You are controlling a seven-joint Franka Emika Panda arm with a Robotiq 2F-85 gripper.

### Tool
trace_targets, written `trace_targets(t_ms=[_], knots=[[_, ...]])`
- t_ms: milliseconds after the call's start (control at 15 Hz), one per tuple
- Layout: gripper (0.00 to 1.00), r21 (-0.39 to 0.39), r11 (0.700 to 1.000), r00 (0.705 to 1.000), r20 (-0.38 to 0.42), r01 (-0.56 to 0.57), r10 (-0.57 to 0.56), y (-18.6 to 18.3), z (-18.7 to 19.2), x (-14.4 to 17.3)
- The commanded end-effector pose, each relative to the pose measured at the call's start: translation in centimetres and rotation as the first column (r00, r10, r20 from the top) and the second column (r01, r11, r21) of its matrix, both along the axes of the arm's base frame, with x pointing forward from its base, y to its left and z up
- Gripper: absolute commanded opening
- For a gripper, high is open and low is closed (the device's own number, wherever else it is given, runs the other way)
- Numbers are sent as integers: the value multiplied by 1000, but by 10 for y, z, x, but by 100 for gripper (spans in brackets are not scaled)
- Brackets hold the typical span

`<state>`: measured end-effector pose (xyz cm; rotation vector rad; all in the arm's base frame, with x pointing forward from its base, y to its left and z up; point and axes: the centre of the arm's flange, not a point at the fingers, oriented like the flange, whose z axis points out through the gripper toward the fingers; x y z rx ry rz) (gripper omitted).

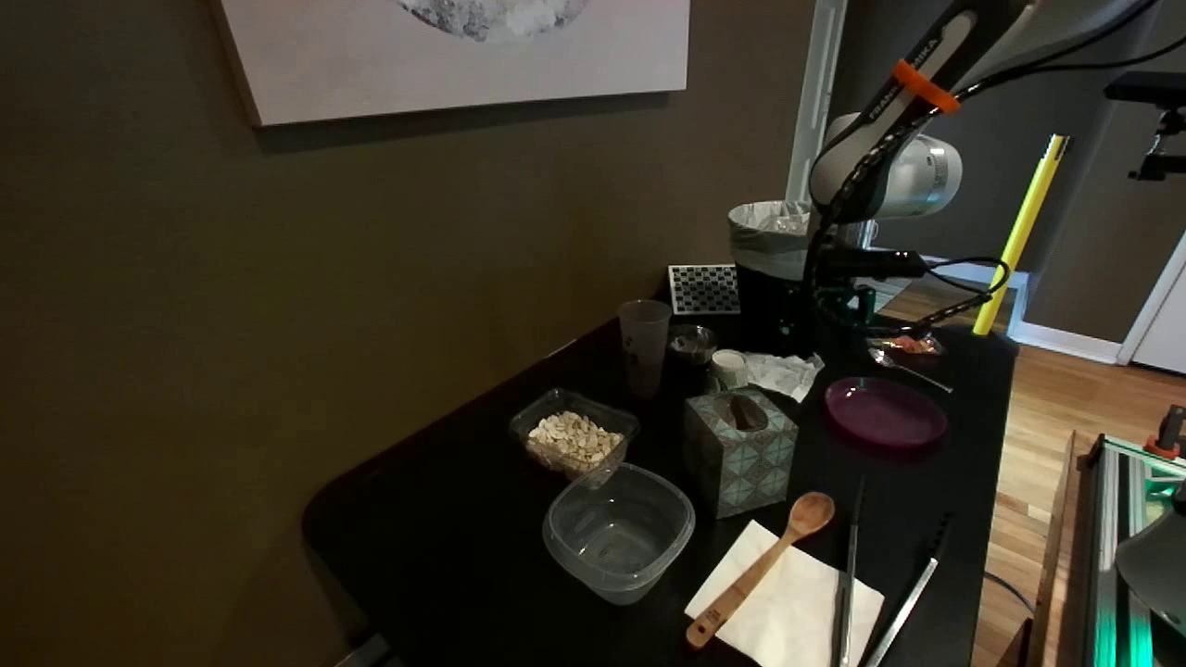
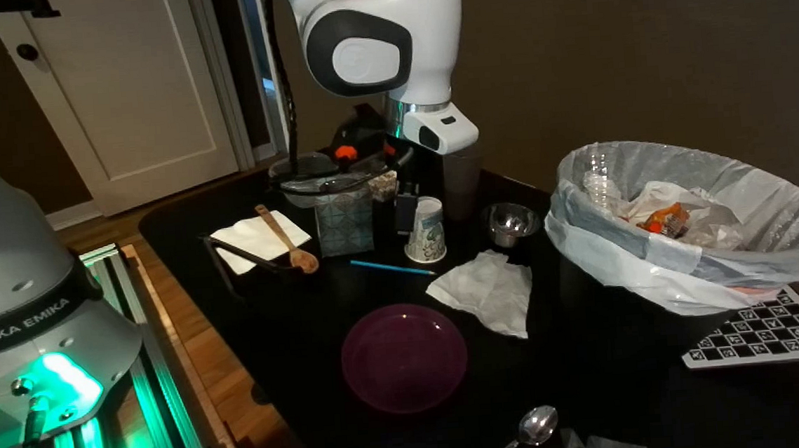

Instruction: Place the coffee cup upright.

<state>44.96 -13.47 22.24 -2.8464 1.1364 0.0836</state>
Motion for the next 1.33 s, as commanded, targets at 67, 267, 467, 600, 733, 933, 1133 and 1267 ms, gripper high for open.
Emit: trace_targets(t_ms=[67, 267, 467, 600, 733, 933, 1133, 1267], knots=[[100, -27, 998, 997, 56, 54, -52, 0, -16, 35], [100, -49, 998, 994, 101, 50, -45, 4, -9, 55], [100, -20, 998, 994, 95, 62, -60, 11, -10, 73], [100, -3, 998, 993, 94, 66, -66, 13, -13, 81], [100, 15, 997, 993, 80, 80, -81, 14, -18, 85], [100, 27, 995, 994, 35, 100, -101, 15, -27, 92], [100, 38, 995, 995, 8, 97, -98, 18, -34, 100], [100, 40, 995, 996, 3, 94, -94, 20, -38, 109]])
